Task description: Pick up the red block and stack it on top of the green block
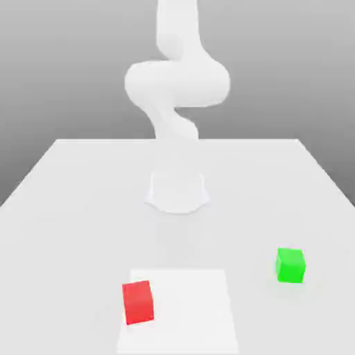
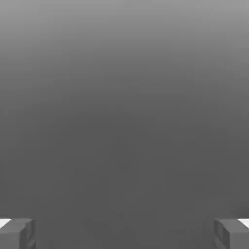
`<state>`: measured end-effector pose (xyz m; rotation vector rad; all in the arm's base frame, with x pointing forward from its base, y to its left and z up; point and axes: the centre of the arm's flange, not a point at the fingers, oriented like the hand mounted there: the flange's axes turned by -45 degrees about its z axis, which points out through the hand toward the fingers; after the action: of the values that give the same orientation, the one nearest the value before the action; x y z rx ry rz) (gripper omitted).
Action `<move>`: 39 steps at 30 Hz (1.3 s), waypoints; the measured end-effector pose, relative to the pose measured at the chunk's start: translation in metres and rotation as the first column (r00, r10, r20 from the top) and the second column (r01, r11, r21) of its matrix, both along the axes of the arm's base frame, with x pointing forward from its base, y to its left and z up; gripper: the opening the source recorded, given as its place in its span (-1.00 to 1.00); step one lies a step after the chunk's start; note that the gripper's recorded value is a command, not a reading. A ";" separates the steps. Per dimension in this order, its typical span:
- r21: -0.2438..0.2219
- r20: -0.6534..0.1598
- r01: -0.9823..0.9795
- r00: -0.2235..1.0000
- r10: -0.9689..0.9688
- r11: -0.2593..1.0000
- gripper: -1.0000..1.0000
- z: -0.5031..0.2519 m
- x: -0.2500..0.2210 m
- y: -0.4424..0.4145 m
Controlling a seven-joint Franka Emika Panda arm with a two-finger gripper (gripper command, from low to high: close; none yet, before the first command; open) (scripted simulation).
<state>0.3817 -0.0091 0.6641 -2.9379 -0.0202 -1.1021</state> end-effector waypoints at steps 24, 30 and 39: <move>-0.010 -0.655 -0.225 0.738 0.164 0.974 0.00 -0.476 0.036 -0.063; -0.009 -0.658 -0.226 0.735 0.165 0.974 -1.00 -0.517 0.034 -0.063; -0.009 -0.658 -0.227 0.735 0.166 0.974 -1.00 -0.479 0.035 -0.063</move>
<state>0.4169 -0.0718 0.1852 -3.1197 -0.3760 0.0002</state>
